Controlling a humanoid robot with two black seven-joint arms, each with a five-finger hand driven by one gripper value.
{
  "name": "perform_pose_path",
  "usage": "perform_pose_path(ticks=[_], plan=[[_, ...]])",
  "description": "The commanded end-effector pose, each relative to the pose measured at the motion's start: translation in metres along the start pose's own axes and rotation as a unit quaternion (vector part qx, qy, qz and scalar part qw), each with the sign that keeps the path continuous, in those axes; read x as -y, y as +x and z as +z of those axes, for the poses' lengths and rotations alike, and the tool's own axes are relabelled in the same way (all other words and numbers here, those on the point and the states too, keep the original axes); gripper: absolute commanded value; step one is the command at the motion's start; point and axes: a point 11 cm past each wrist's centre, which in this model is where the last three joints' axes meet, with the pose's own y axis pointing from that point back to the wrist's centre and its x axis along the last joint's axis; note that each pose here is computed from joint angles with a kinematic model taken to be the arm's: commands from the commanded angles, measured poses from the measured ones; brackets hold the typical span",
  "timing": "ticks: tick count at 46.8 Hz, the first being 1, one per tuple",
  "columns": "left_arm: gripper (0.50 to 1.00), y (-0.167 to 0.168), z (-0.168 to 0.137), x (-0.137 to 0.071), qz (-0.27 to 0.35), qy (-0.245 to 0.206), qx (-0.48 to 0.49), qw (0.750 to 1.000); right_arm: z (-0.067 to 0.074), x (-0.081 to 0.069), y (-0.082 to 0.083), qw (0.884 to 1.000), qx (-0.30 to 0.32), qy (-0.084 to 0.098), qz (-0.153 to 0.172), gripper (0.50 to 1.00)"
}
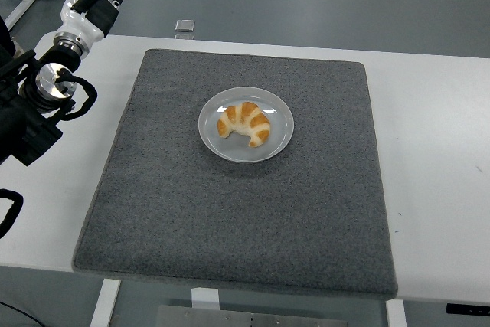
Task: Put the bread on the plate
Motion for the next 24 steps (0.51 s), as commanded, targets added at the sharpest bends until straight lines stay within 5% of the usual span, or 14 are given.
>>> perform_pose_path(ticks=[1,24], plan=[[1.0,0.009,-0.012,-0.006,0.014,0.01,-0.001,1.0,0.001,0.0,0.0,1.0,0.0,-0.001,0.0,0.952],[1.0,0.016,-0.046,-0.015,0.028,0.029,-0.013,0.999,0.001,0.0,0.0,1.0,0.003,0.0,0.0,0.954]])
